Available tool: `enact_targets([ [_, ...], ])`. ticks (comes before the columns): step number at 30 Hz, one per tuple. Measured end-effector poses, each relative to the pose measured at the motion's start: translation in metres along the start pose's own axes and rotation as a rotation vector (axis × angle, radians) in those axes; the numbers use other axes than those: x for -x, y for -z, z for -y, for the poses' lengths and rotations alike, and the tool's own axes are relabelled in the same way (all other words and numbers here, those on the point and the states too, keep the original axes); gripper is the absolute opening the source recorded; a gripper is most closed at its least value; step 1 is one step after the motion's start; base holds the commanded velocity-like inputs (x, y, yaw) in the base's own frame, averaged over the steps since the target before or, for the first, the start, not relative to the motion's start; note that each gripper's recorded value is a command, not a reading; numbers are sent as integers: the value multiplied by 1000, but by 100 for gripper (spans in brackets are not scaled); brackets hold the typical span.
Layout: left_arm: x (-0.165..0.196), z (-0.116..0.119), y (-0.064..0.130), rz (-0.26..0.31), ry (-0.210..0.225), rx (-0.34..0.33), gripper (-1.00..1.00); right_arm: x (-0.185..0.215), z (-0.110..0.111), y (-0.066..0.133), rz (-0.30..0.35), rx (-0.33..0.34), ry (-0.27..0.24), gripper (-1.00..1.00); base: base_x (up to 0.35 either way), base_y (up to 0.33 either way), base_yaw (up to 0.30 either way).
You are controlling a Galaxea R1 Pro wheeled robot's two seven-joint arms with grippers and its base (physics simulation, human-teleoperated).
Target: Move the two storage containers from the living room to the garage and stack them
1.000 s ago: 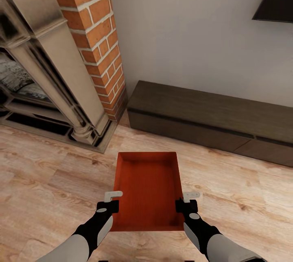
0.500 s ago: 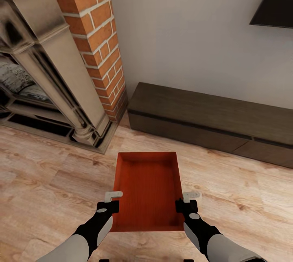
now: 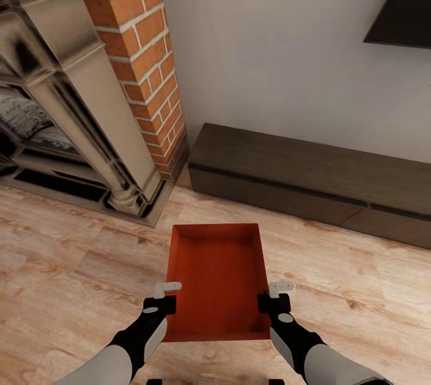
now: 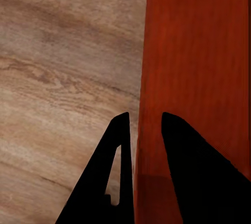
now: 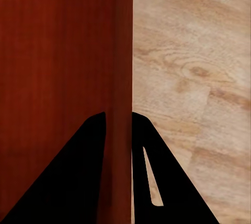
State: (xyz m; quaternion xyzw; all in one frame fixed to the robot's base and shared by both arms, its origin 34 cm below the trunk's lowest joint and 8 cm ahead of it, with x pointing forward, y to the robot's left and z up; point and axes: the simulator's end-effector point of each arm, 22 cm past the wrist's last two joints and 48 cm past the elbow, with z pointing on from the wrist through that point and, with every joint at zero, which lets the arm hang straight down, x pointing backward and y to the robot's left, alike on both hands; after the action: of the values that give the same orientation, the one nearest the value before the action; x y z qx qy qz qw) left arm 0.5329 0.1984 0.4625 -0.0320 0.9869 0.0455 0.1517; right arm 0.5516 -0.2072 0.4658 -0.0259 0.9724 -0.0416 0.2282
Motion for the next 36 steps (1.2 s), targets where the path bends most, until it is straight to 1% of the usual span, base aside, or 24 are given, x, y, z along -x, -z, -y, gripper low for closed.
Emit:
enact_targets([
  [4, 1, 3, 6, -2, 1, -3, -100, 2, 0, 5, 0, 1, 2, -100, 0, 0, 0],
  [9, -5, 2, 13, -14, -11, -1, -100, 4, 0, 12, 0, 3, 12, -100, 0, 0, 0],
  [36, 2, -2, 47, -13, -7, -2, -100, 16, 3, 46, 0, 3, 11, -100, 0, 0, 0],
])
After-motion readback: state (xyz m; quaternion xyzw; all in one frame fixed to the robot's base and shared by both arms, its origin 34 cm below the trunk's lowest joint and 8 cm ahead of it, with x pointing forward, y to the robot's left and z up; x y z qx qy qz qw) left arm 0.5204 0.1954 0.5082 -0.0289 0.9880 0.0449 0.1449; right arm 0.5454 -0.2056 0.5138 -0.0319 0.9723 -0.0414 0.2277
